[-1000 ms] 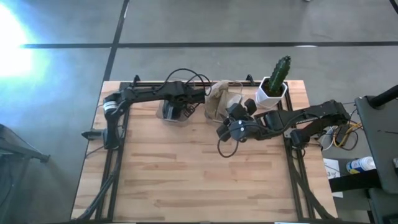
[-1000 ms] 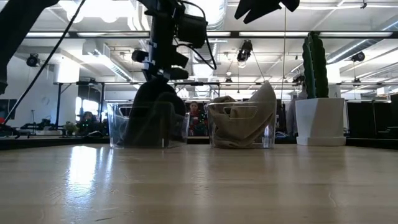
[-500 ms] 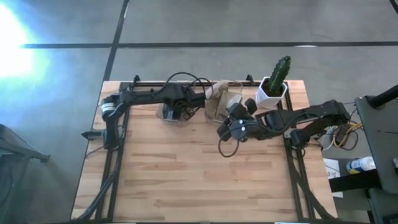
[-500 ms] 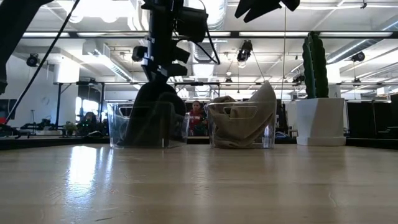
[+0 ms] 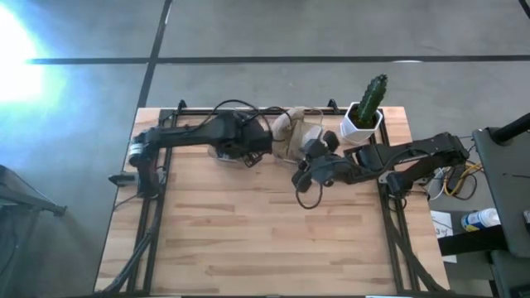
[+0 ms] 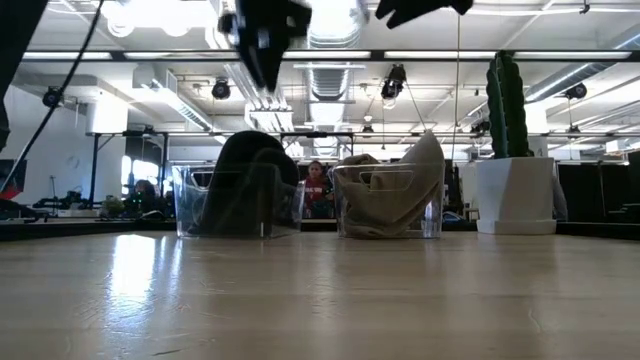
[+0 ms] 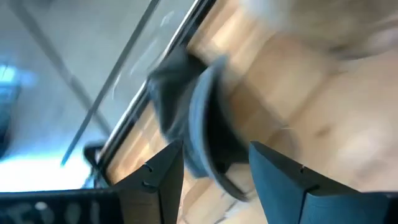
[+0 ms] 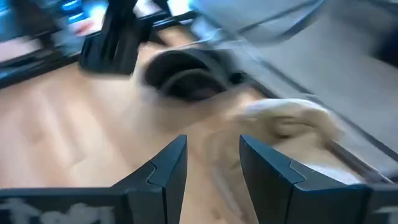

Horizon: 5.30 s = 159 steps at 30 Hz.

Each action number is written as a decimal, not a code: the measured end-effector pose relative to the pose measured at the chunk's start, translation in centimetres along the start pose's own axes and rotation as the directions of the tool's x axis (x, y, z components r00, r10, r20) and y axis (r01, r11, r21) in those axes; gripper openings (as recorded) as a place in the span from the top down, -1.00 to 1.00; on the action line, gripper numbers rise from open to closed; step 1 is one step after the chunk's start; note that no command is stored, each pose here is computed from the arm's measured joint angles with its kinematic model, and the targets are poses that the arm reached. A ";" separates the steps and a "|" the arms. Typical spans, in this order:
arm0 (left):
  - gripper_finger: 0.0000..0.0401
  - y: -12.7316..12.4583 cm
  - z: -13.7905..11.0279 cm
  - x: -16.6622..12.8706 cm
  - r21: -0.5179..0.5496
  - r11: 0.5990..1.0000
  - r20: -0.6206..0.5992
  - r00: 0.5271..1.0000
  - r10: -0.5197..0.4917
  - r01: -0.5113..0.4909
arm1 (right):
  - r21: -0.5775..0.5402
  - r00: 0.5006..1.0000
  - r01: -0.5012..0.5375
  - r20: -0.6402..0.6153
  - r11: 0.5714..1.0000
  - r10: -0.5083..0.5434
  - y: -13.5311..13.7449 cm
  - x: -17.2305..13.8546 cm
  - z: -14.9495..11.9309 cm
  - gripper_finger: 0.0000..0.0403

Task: Pick & Place hat
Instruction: Return to Home Position

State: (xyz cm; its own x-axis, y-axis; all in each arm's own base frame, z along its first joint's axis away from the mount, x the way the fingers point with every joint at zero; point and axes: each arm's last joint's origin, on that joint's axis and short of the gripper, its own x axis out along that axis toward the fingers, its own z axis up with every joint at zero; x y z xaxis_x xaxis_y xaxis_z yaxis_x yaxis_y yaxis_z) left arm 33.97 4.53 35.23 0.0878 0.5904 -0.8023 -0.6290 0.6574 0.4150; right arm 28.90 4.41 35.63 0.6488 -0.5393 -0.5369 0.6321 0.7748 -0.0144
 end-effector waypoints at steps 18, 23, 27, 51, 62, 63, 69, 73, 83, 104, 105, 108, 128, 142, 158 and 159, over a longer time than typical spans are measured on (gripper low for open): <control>0.13 0.5 -5.2 -10.8 0.319 0.502 0.440 0.343 -0.830 0.804 | -0.028 0.753 -0.657 0.023 0.754 0.657 -5.2 -2.4 -0.7 0.30; 0.13 1.8 -9.0 -8.2 0.150 0.455 0.490 0.333 -0.805 0.878 | 0.052 0.832 -0.552 0.105 0.832 0.545 -8.7 -4.2 -3.5 0.30; 0.13 2.7 -12.5 -5.5 -0.048 0.397 0.486 0.368 -0.793 0.917 | 0.104 0.820 -0.569 0.141 0.815 0.555 -11.1 -5.8 -5.8 0.30; 0.13 1.7 -24.1 4.7 0.457 -0.001 0.723 -0.372 -0.582 0.890 | 0.057 0.699 -0.692 0.303 0.720 0.648 -14.8 -5.2 -14.6 0.30; 0.13 1.3 -25.1 6.0 0.436 0.018 0.715 -0.333 -0.615 0.900 | 0.006 0.681 -0.707 0.273 0.707 0.679 -14.3 -2.3 -18.7 0.30; 0.13 1.3 -25.1 6.0 0.435 0.018 0.714 -0.333 -0.615 0.900 | 0.008 0.688 -0.703 0.258 0.711 0.678 -14.3 -2.0 -19.1 0.30; 0.13 1.1 -25.3 6.3 0.421 0.024 0.708 -0.312 -0.633 0.907 | 0.017 0.733 -0.673 0.154 0.740 0.663 -14.0 0.2 -22.1 0.30; 0.13 0.9 -25.3 6.6 0.403 0.035 0.700 -0.283 -0.656 0.915 | 0.020 0.749 -0.659 0.109 0.752 0.654 -14.0 1.3 -23.8 0.30; 0.13 1.1 -26.1 7.4 0.342 0.078 0.664 -0.182 -0.725 0.936 | 0.021 0.746 -0.662 0.119 0.749 0.656 -13.8 1.6 -24.0 0.30; 0.13 4.6 -28.0 9.5 0.469 0.560 0.774 -0.012 -0.634 0.683 | 0.021 0.746 -0.662 0.118 0.749 0.656 -13.8 1.6 -24.0 0.30; 0.13 4.6 -28.2 9.6 0.468 0.560 0.770 -0.003 -0.639 0.684 | 0.021 0.746 -0.662 0.118 0.749 0.656 -13.8 1.6 -24.0 0.30; 0.13 4.7 -28.7 9.9 0.462 0.558 0.759 0.019 -0.651 0.690 | 0.021 0.746 -0.662 0.118 0.749 0.656 -13.8 1.6 -24.0 0.30; 0.13 4.6 -28.7 10.0 0.438 0.540 0.757 0.029 -0.652 0.719 | 0.021 0.746 -0.662 0.119 0.749 0.656 -13.8 1.6 -24.0 0.30; 0.13 4.6 -28.7 10.0 0.438 0.540 0.757 0.030 -0.653 0.719 | 0.021 0.746 -0.662 0.119 0.749 0.656 -13.8 1.6 -24.0 0.30; 0.13 4.6 -28.7 10.0 0.438 0.540 0.757 0.029 -0.653 0.719 | -0.247 0.588 -0.653 0.431 0.716 0.685 -14.4 -0.4 -21.9 0.30; 0.13 4.6 -28.7 10.0 0.438 0.540 0.757 0.029 -0.653 0.719 | -0.278 0.580 -0.637 0.443 0.719 0.684 -14.5 -0.6 -21.9 0.30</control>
State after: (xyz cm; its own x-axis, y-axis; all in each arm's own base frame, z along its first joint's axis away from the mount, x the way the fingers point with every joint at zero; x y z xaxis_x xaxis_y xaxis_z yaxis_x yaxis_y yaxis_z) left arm 9.78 0.03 16.81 0.9979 -0.0575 0.0302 0.0618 0.9843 -0.1654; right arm 10.13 0.72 17.68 0.9961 0.0712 0.0524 -0.0760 0.9924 0.0969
